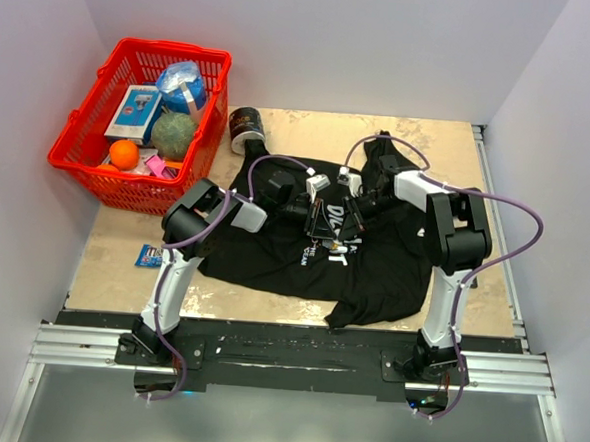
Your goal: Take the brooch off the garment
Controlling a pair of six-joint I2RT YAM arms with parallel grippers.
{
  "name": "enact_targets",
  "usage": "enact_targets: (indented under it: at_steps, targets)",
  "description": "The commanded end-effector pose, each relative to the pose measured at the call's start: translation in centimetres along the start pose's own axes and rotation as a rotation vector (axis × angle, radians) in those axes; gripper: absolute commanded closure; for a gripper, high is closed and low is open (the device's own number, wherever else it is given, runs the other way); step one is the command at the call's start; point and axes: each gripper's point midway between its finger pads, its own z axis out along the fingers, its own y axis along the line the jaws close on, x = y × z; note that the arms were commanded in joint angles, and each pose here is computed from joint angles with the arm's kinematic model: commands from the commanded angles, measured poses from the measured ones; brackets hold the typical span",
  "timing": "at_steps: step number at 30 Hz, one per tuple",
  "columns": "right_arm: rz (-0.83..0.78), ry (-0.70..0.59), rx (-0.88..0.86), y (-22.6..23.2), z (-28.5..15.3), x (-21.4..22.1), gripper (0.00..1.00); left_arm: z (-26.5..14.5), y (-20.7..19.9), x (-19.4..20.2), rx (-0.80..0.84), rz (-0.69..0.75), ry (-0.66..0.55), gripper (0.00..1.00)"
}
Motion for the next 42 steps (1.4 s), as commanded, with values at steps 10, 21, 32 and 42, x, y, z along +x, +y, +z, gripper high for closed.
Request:
enact_targets:
  at_steps: [10, 21, 32, 42]
  targets:
    - [-0.357, -0.099, -0.098, 3.7, -2.6, -4.0, 0.68, 1.1, -3.9, -2.3, 0.096, 0.194, 0.0, 1.0]
    - [-0.398, -0.03, -0.225, 5.5, -4.7, -1.3, 0.48, 0.5, -3.9, -2.6, 0.086, 0.198, -0.013, 1.0]
    - [-0.44, -0.037, 0.007, 3.2, -5.6, 1.0, 0.48, -0.7, -3.9, -4.4, -0.023, 0.266, -0.047, 1.0]
    - [-0.496, -0.125, 0.161, 0.9, -5.3, -0.5, 0.47, -1.0, -4.2, -4.8, -0.057, 0.307, -0.033, 1.0]
